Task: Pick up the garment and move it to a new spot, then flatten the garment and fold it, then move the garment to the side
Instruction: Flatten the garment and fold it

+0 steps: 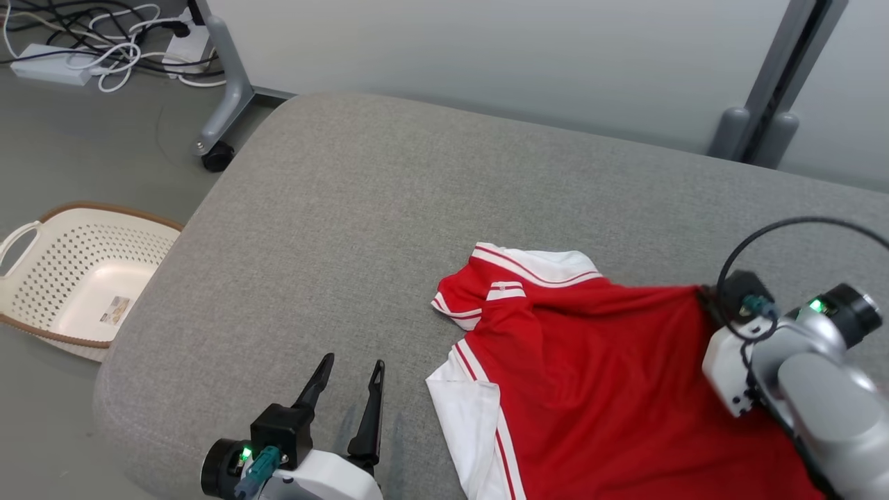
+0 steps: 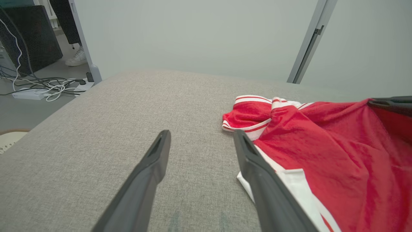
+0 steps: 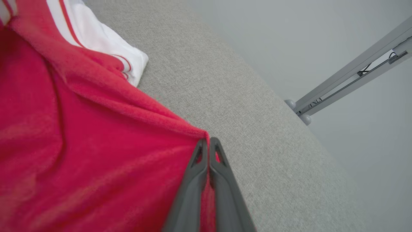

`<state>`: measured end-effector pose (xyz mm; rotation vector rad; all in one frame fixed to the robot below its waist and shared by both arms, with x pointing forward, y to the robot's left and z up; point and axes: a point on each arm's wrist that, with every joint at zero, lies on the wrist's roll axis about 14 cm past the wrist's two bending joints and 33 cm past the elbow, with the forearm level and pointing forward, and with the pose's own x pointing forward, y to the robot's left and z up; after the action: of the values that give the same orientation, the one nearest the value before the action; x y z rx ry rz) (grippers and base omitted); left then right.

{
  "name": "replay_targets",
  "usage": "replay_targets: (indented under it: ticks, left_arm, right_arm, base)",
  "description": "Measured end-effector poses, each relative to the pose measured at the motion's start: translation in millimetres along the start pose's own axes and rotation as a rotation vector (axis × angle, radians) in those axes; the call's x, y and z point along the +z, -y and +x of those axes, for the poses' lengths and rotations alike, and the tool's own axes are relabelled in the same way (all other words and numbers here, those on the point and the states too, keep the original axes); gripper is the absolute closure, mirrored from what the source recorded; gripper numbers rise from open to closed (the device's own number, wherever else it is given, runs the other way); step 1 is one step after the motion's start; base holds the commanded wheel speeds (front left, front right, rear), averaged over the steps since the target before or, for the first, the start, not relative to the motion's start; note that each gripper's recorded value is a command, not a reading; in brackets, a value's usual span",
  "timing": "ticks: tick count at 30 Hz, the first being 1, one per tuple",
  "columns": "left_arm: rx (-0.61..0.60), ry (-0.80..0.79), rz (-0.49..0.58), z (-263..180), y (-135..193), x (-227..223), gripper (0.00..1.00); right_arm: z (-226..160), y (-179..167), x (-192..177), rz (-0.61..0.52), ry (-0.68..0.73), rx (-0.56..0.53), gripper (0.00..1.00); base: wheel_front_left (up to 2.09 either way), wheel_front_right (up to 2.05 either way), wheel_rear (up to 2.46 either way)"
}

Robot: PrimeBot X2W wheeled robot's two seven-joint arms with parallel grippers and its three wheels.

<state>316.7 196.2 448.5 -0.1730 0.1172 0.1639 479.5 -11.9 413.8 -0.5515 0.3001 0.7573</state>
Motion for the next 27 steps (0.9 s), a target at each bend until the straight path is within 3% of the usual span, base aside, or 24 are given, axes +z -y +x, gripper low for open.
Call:
replay_targets:
  ticks: [12, 27]
  left_arm:
    - [0.031, -0.019, -0.003, 3.3, -6.6, -3.3, 0.0]
    - [0.069, -0.05, 0.01, 12.4, -15.3, -8.9, 0.0]
  right_arm:
    - [26.4, 74.7, 24.6, -0.079, 0.001, -0.102, 1.0]
    - [59.1, 99.7, 38.5, -0.156, 0.022, -0.109, 1.0]
  base:
    - [0.0, 0.0, 0.0]
    - [0.0, 0.0, 0.0]
